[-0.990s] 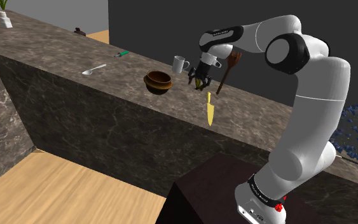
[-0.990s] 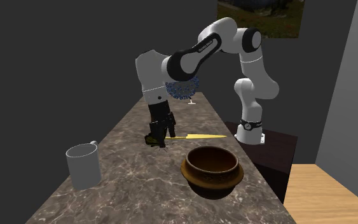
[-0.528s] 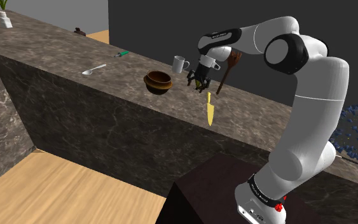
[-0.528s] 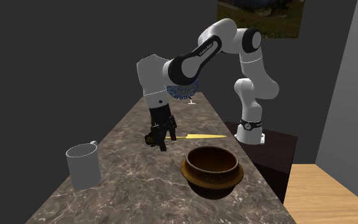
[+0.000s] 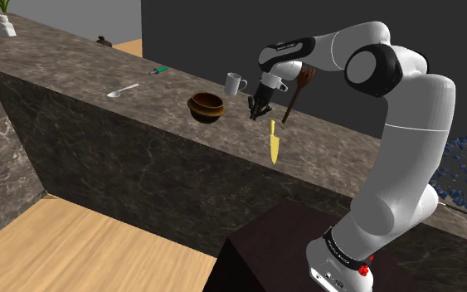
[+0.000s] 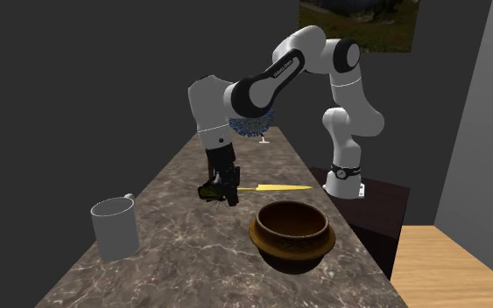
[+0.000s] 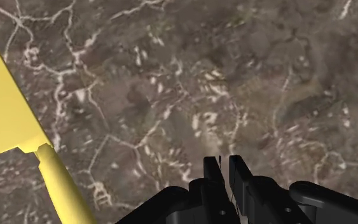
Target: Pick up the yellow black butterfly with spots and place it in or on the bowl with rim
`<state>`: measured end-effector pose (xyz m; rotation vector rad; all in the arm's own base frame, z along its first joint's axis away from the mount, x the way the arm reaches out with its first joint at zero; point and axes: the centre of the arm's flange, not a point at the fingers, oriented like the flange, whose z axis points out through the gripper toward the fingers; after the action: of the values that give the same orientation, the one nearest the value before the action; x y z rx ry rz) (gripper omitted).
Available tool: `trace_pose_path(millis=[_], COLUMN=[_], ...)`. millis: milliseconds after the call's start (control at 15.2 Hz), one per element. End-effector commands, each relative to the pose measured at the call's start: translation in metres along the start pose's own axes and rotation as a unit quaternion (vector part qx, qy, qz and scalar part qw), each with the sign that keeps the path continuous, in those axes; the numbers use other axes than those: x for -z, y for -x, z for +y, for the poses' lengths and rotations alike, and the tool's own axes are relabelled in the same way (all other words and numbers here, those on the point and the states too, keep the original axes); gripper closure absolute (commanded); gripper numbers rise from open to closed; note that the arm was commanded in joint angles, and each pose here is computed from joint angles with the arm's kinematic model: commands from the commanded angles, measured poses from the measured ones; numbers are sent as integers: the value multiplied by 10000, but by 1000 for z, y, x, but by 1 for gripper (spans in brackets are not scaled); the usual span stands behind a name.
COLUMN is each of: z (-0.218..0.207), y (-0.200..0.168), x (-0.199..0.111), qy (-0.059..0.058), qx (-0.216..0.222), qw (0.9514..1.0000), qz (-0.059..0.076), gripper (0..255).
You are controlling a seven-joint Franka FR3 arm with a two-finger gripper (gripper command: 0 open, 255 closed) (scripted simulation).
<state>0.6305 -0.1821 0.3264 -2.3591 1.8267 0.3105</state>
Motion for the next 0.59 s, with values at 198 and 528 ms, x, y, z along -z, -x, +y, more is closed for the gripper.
trace_pose_path(millis=[198,528], z=[-1,-1], y=[1,7], x=[-1,25], qy=[3,3], qx=[-5,-5], qw=[10000,10000], qz=[1,1], gripper=[255,255])
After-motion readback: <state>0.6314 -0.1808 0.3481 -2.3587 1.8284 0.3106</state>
